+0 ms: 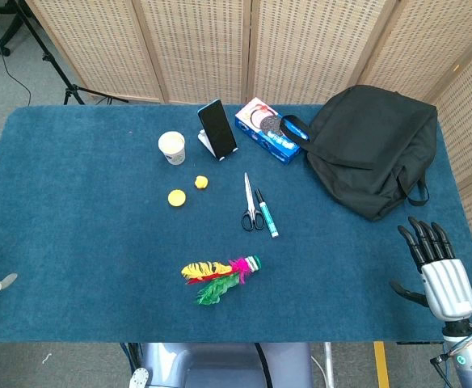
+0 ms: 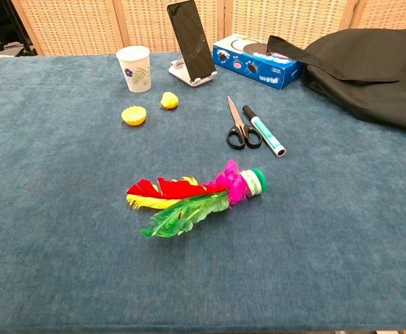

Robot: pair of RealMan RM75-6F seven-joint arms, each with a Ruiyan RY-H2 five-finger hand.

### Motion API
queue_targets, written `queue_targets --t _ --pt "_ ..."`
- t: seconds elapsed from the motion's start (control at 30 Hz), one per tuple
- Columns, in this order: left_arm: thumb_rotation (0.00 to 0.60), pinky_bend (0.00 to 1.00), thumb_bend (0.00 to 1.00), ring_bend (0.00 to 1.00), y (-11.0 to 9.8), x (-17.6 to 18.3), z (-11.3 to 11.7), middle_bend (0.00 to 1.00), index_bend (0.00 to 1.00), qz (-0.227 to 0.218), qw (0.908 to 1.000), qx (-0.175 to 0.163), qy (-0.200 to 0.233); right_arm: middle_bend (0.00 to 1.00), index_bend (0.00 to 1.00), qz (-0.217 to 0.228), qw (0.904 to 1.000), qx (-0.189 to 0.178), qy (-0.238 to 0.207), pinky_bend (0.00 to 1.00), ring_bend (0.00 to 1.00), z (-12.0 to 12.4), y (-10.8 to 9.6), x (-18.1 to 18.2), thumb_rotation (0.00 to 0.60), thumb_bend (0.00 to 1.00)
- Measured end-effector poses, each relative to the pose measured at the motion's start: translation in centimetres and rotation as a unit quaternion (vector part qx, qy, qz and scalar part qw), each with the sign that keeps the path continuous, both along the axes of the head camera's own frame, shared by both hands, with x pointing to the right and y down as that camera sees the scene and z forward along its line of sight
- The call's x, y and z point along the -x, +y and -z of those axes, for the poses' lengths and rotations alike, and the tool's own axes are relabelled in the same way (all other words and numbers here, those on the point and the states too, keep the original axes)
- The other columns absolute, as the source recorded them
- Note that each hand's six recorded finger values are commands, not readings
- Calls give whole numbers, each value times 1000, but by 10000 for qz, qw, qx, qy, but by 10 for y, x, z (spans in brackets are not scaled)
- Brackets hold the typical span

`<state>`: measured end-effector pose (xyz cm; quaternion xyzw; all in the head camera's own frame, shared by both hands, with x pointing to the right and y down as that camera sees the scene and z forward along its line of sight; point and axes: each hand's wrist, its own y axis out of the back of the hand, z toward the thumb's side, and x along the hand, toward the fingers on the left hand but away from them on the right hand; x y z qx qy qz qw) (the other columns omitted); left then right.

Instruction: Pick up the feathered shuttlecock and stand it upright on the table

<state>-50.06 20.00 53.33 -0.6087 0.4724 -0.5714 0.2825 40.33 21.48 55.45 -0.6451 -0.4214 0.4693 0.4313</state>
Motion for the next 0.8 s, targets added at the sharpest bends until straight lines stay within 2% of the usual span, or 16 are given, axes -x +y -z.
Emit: queue_targets --t 0.13,0.27,0.4,0.47,0.53,0.6,0.8 --pt "600 0 0 0 0 -2 0 0 0 -114 9997 -131 -158 0 4 30 10000 -13 1 0 0 1 0 1 600 0" --pt "600 0 0 0 2 -2 1 0 0 -141 9996 -163 -161 31 158 112 9999 42 -82 0 0 0 2 5 600 0" --pt "600 0 0 0 5 -2 5 0 0 -184 9994 -220 -191 7 262 283 9972 231 -658 0 0 0 3 19 600 0" --pt "600 0 0 0 6 -3 7 0 0 -220 9992 -262 -220 5 297 438 9929 372 -1040 0 0 1 1 31 600 11" --pt "600 0 0 0 6 -4 8 0 0 -246 9990 -295 -231 5 327 672 9855 566 -1455 0 0 1 -5 51 600 84" --pt "600 0 0 0 8 -4 9 0 0 -262 9989 -295 -251 5 339 899 9788 766 -1674 0 0 -2 -13 71 600 145" --pt "600 0 0 0 8 -1 10 0 0 -203 9991 -310 -208 6 343 1472 9597 1495 -1869 0 0 -20 -23 135 600 156"
